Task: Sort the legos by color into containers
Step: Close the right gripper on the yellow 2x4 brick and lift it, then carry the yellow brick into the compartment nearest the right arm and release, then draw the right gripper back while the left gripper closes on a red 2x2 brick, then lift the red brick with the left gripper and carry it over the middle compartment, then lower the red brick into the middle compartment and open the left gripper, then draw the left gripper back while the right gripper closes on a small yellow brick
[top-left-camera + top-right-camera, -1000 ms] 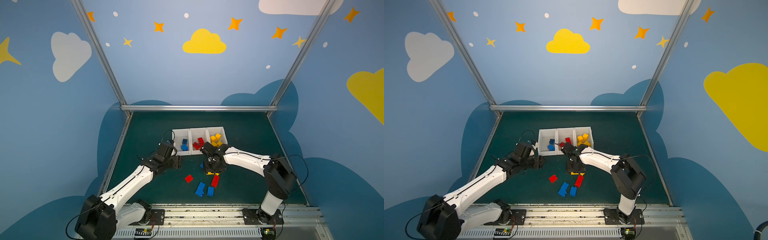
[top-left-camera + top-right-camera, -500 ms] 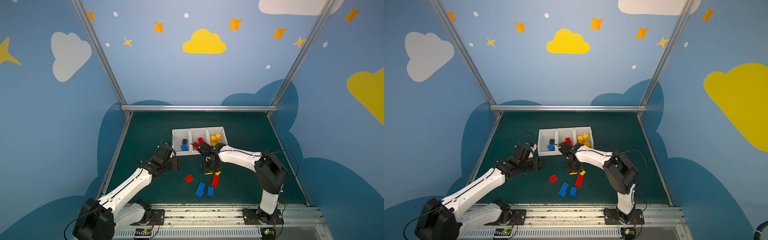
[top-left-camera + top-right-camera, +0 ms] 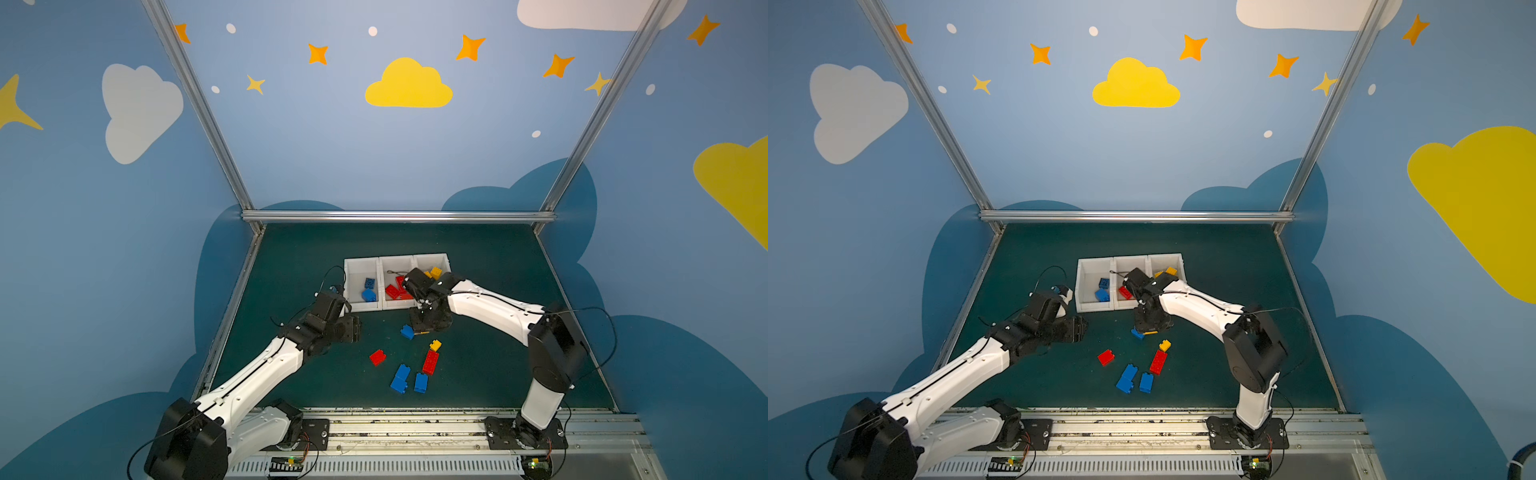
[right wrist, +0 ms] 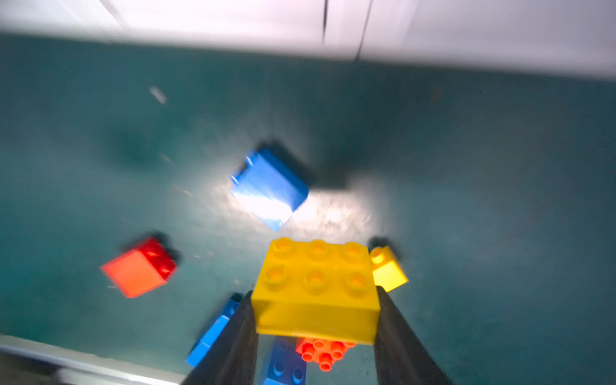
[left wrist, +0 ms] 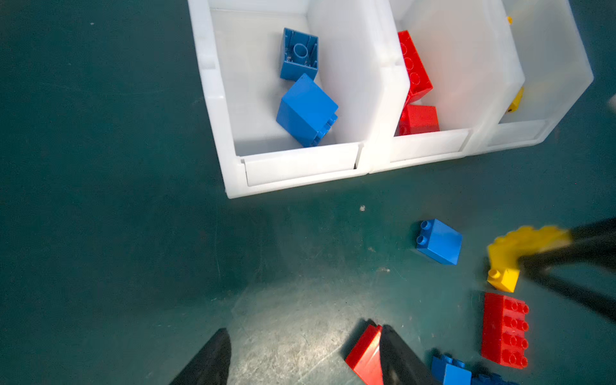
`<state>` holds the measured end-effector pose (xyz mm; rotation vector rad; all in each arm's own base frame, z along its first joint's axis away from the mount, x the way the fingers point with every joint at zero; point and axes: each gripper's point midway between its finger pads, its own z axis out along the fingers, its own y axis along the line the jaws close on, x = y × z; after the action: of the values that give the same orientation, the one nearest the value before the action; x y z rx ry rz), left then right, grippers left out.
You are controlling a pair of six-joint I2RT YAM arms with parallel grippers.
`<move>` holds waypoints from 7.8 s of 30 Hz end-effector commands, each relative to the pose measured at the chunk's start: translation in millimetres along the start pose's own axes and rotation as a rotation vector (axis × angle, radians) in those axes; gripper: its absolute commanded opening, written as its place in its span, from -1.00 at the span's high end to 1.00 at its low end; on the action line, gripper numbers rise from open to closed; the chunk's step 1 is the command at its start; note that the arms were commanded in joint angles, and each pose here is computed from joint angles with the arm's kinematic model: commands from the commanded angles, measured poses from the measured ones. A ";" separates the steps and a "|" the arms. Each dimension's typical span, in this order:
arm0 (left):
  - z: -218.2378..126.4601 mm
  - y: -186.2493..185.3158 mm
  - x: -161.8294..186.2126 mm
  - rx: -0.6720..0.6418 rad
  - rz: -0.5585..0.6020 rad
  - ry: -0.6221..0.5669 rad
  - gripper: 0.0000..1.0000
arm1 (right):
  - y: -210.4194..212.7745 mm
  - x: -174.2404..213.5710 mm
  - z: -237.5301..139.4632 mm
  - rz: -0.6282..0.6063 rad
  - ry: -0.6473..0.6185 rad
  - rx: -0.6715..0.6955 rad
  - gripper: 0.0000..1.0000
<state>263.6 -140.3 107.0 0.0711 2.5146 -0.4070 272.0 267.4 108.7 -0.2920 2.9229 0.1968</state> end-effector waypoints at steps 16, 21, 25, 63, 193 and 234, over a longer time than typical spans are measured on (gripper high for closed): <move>-9.1 -1.7 7.1 0.045 -0.030 -0.028 -0.42 | -64.6 -133.7 12.2 0.050 -0.052 0.014 0.27; -12.0 -0.8 9.4 0.049 -0.031 -0.039 -0.42 | -65.4 -139.0 14.9 0.055 -0.051 0.024 -0.14; -13.0 1.0 10.8 0.048 -0.035 -0.049 -0.42 | -66.6 -140.4 8.5 0.064 -0.067 0.021 -0.29; 20.2 -67.9 100.6 0.260 -0.039 0.229 -0.44 | -95.2 -27.8 -63.8 0.167 -0.148 -0.037 -0.31; 48.9 -82.5 -145.7 0.050 0.280 -0.073 -0.32 | -86.2 47.6 -16.1 0.215 0.005 0.005 -0.25; 21.1 -29.9 -6.3 0.100 0.052 0.060 -0.33 | -59.7 81.1 67.4 0.230 0.164 0.163 -0.07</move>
<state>277.7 -171.2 100.5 0.1857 2.5524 -0.4719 222.3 209.3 16.6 0.0245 3.1141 -0.0315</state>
